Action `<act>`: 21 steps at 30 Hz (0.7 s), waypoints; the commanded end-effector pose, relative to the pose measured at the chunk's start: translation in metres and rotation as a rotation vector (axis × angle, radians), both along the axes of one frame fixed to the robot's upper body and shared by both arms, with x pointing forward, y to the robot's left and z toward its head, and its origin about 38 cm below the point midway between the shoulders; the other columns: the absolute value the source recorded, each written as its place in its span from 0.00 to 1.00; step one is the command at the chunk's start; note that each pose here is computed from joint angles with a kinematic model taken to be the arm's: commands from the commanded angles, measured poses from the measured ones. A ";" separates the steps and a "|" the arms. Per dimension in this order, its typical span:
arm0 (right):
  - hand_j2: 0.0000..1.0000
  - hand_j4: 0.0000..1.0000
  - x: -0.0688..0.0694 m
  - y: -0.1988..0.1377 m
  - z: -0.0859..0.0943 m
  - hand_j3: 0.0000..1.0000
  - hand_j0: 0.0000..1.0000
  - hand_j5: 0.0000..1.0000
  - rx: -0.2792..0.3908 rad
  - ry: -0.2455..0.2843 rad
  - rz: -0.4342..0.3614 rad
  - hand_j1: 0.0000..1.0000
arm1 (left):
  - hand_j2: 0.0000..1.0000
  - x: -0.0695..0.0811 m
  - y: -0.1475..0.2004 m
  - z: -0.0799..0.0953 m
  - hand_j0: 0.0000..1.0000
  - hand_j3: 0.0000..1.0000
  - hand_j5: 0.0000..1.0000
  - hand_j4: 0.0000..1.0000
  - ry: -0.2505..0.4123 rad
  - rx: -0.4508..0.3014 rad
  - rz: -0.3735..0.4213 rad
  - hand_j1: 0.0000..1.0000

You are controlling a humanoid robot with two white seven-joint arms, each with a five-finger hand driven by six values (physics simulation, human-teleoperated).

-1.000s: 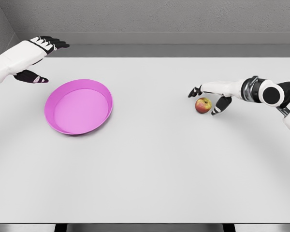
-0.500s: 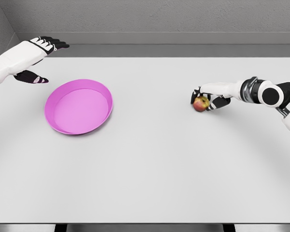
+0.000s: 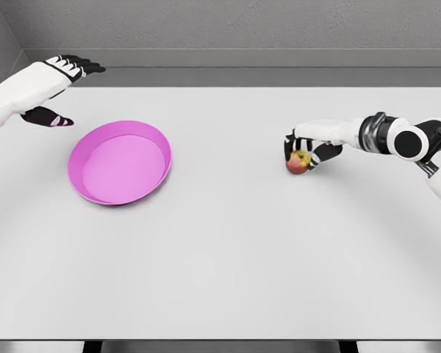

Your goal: Put the apple on the plate with both arms

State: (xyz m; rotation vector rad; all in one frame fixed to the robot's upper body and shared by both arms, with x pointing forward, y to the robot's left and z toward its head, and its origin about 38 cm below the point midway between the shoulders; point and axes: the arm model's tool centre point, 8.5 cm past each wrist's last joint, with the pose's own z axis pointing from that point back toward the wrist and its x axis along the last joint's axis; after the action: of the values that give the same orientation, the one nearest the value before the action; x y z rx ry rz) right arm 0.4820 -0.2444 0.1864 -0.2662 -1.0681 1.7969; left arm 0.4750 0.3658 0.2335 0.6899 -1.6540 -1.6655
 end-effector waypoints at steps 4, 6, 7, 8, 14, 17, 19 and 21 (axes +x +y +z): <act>0.38 0.38 -0.004 0.010 0.005 0.38 0.38 0.38 0.012 -0.012 0.032 0.38 | 1.00 0.000 0.001 0.001 1.00 1.00 1.00 1.00 -0.002 -0.006 0.003 1.00; 0.36 0.36 -0.006 0.014 0.007 0.36 0.36 0.36 0.016 -0.017 0.044 0.36 | 1.00 0.000 0.001 0.001 1.00 1.00 1.00 1.00 -0.001 -0.006 0.004 1.00; 0.36 0.36 -0.006 0.013 0.007 0.36 0.36 0.36 0.015 -0.018 0.044 0.36 | 1.00 0.000 0.002 0.001 1.00 1.00 1.00 1.00 0.000 -0.006 0.005 1.00; 0.35 0.35 -0.006 0.015 0.008 0.35 0.35 0.35 0.019 -0.019 0.048 0.35 | 1.00 0.000 0.006 0.002 1.00 1.00 1.00 1.00 0.000 0.001 0.011 1.00; 0.32 0.32 -0.021 0.040 0.028 0.32 0.32 0.32 0.050 -0.065 0.132 0.32 | 1.00 0.000 0.007 0.002 1.00 1.00 1.00 1.00 0.000 0.001 0.013 1.00; 0.32 0.32 -0.033 0.058 0.044 0.32 0.32 0.32 0.079 -0.102 0.198 0.32 | 1.00 0.000 0.007 0.002 1.00 1.00 1.00 1.00 0.000 0.001 0.013 1.00; 0.32 0.32 -0.037 0.066 0.049 0.32 0.32 0.32 0.088 -0.115 0.222 0.32 | 1.00 0.000 0.007 0.002 1.00 1.00 1.00 1.00 0.000 0.001 0.013 1.00; 0.29 0.29 -0.037 0.067 0.049 0.29 0.29 0.29 0.091 -0.115 0.225 0.29 | 1.00 0.000 0.007 0.002 1.00 1.00 1.00 1.00 0.000 0.001 0.013 1.00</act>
State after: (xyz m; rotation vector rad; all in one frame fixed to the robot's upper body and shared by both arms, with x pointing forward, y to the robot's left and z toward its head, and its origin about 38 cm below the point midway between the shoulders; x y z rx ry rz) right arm 0.4486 -0.1826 0.2326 -0.2106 -1.2806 1.9354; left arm 0.4746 0.3717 0.2348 0.7005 -1.6408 -1.6644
